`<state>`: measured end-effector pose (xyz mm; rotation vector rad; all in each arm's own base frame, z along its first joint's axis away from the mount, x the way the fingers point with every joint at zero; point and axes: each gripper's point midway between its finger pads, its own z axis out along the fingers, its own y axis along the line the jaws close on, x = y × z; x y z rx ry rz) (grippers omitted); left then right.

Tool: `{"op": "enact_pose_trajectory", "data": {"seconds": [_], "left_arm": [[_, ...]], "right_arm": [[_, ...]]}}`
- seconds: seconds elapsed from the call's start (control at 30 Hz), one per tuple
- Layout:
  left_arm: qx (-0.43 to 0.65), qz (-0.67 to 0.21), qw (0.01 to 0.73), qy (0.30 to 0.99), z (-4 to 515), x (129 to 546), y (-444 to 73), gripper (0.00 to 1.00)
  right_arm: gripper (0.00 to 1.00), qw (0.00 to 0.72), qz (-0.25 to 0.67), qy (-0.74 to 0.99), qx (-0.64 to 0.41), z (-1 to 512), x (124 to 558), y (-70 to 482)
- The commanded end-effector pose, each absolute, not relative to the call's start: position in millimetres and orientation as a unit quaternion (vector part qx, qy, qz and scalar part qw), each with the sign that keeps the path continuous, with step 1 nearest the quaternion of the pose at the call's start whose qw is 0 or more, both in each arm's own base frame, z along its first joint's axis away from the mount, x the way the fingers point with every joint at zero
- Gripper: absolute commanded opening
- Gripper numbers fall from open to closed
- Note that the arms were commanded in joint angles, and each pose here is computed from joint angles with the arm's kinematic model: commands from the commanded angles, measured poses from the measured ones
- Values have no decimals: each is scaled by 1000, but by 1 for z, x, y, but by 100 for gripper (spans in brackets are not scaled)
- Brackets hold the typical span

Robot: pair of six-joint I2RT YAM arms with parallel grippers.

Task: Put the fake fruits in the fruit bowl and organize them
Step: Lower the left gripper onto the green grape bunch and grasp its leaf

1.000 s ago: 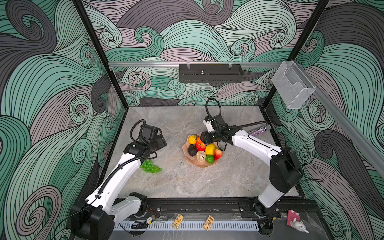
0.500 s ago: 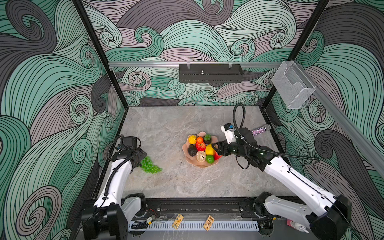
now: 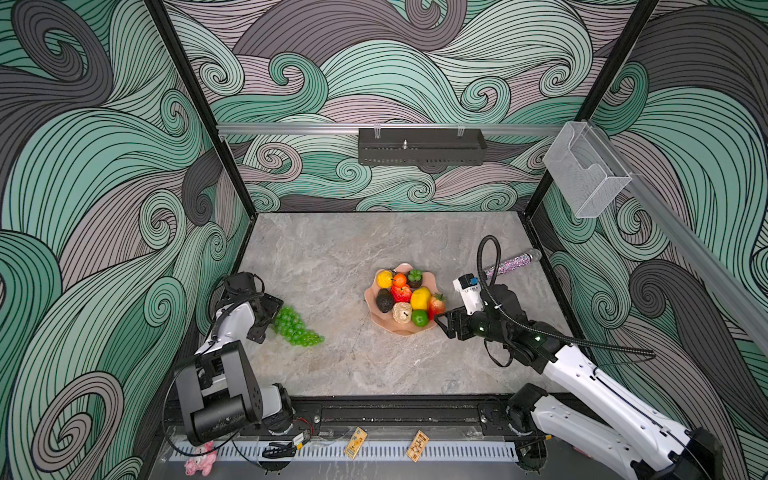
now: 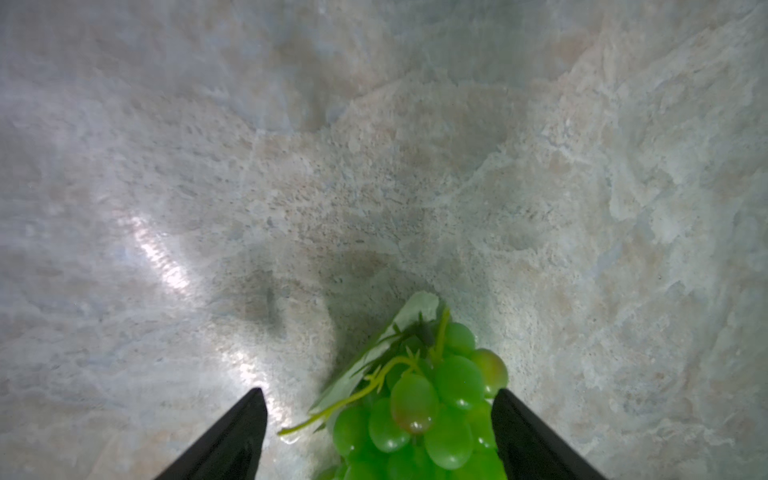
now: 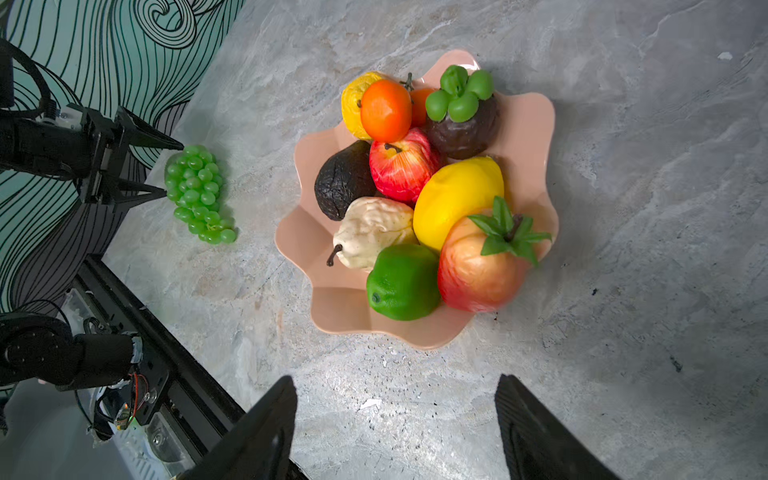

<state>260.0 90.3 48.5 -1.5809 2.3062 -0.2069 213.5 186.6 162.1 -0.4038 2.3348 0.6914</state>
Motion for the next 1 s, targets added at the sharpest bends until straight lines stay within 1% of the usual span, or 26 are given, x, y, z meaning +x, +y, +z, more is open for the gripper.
{"op": "enact_pose_trajectory", "data": {"seconds": [0.0, 0.13, 0.4, 0.47, 0.67, 0.77, 0.9, 0.97], "left_arm": [[-567, -98, 203, 792, 64, 279, 99, 83], [-600, -124, 205, 763, 60, 280, 110, 74], [-623, -124, 177, 752, 47, 274, 113, 70], [-627, -122, 173, 749, 44, 272, 113, 68], [-635, -119, 158, 746, 36, 268, 115, 56], [-639, -122, 162, 742, 34, 269, 117, 44], [-640, -129, 166, 739, 34, 273, 117, 37], [-638, -136, 167, 739, 35, 274, 116, 35]], "right_arm": [[77, 331, 283, 886, -157, 164, 214, 193], [77, 333, 286, 884, -160, 163, 214, 194], [78, 339, 279, 884, -162, 159, 213, 191], [78, 340, 279, 884, -161, 159, 212, 190], [78, 339, 276, 884, -165, 156, 210, 189], [78, 339, 277, 883, -166, 156, 209, 189], [78, 339, 277, 883, -166, 155, 209, 189], [78, 339, 277, 883, -167, 156, 209, 189]]}}
